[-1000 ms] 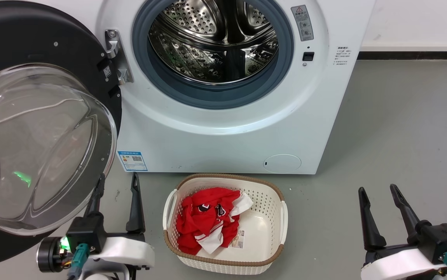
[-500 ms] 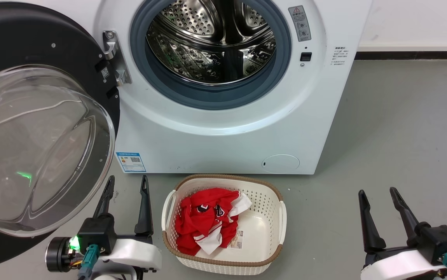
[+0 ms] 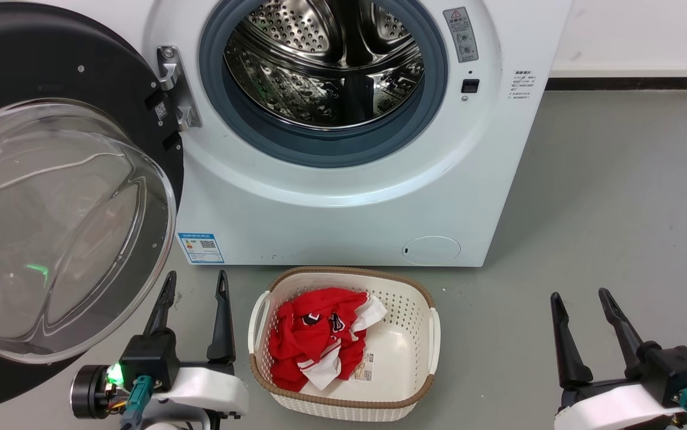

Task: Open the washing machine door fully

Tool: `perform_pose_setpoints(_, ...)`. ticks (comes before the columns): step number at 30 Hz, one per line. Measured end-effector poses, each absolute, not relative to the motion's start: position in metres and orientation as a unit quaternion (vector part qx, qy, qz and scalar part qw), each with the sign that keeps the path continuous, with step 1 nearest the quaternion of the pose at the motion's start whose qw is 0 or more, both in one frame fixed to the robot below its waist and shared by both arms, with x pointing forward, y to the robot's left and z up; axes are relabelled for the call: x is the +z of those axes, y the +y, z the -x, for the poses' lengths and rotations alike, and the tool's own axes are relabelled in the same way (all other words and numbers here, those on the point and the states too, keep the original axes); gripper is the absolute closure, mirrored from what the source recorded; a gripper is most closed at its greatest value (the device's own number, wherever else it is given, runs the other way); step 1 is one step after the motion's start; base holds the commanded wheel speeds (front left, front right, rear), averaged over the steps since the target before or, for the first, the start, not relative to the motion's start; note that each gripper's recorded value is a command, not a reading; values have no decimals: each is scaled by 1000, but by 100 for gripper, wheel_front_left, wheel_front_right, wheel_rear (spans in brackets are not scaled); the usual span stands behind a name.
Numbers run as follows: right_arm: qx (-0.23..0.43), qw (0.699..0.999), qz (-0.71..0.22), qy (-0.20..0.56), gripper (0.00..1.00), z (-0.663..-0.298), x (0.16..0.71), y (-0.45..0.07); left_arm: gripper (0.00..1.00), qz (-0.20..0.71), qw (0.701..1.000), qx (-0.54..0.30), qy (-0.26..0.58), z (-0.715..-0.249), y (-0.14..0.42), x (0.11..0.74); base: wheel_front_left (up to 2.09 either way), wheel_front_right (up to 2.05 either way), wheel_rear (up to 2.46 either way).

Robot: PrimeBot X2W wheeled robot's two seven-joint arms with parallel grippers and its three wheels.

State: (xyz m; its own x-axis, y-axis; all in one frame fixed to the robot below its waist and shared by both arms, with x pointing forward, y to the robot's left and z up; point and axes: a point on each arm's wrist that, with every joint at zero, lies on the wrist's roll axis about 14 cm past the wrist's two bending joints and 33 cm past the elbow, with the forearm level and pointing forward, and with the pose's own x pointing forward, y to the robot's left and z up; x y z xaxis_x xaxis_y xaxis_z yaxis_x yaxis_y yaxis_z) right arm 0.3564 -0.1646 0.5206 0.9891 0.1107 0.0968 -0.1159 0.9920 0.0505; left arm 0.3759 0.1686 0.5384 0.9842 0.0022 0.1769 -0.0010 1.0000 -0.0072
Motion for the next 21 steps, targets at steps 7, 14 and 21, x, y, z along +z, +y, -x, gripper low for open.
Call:
perform_pose_setpoints(7, 55, 998, -29, -26, 100, -353, 507, -165, 100, 6, 998, 3, -68, -373, 169, 525, 0, 0, 0)
perform_pose_setpoints(14, 45, 996, -77, 1, 100, -348, 493, -169, 100, 52, 998, 17, -23, -369, 176, 502, 0, 0, 0)
perform_pose_setpoints(21, 31, 989, -147, 7, 100, -350, 491, -173, 100, 123, 992, 27, -5, -369, 182, 496, 0, 0, 0)
